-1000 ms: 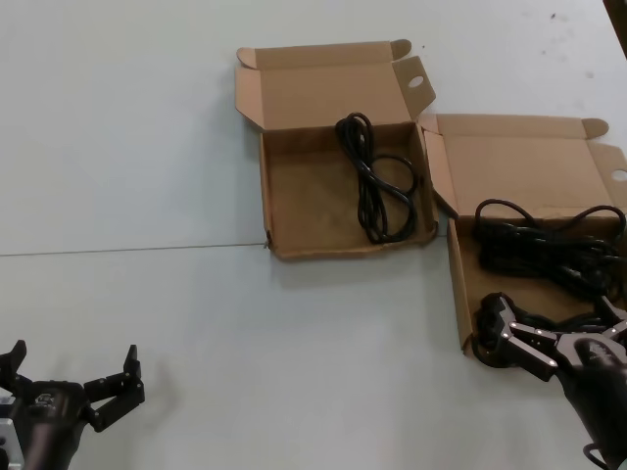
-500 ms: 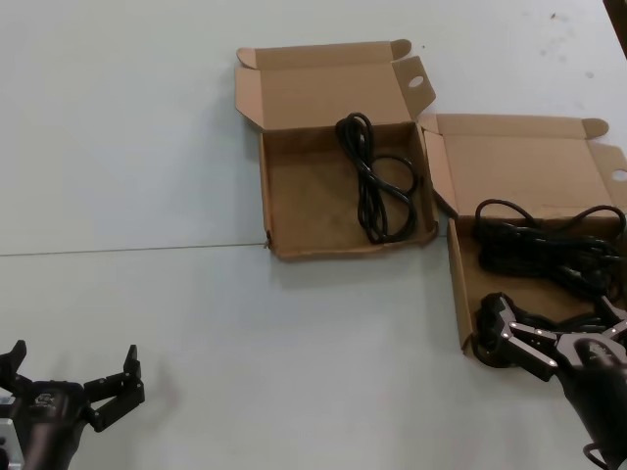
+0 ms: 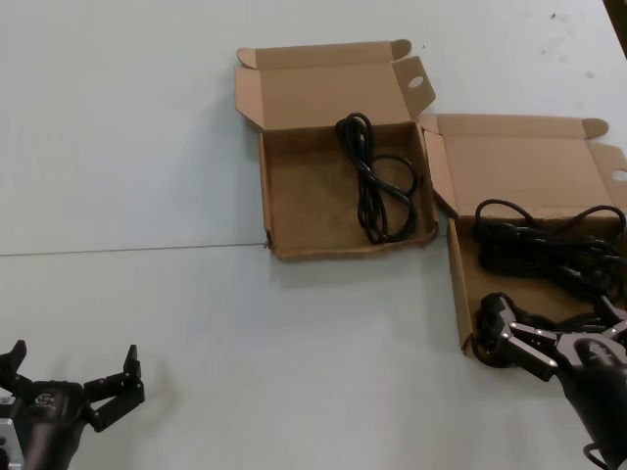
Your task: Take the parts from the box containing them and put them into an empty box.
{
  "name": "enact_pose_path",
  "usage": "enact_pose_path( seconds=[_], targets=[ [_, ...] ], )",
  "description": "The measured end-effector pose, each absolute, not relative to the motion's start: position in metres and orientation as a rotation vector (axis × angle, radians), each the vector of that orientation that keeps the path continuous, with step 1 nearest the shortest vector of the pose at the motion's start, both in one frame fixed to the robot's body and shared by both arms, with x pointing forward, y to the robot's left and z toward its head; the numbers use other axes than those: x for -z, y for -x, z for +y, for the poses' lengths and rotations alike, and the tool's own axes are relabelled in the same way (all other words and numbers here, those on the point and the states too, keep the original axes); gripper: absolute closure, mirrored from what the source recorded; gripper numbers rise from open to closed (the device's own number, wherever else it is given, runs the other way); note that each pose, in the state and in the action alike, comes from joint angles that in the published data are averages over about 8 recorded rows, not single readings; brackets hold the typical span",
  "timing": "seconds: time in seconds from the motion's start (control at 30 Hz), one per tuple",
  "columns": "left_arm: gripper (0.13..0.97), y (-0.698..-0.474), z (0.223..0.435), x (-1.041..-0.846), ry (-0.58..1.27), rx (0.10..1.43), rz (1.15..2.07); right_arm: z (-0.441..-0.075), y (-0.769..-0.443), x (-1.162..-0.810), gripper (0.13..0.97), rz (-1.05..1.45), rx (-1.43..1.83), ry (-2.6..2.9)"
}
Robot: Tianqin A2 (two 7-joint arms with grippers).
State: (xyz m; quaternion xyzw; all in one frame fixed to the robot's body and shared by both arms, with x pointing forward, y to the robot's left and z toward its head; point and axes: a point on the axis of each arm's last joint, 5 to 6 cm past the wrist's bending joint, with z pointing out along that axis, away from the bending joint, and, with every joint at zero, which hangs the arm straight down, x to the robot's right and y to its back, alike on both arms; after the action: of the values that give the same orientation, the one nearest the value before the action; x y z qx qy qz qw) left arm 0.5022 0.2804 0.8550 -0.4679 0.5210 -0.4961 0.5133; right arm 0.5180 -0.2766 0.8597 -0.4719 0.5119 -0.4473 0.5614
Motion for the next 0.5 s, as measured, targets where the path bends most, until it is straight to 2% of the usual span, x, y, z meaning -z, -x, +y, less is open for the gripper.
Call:
enact_pose_path(
  seconds=[0.5],
  targets=[
    [0.132,-0.5022,0.2804,-0.8550,1.125,1.193,1.253,-0.2766,-0.5180,-0.8597,0.130,1.206,1.054,1.112]
  ],
)
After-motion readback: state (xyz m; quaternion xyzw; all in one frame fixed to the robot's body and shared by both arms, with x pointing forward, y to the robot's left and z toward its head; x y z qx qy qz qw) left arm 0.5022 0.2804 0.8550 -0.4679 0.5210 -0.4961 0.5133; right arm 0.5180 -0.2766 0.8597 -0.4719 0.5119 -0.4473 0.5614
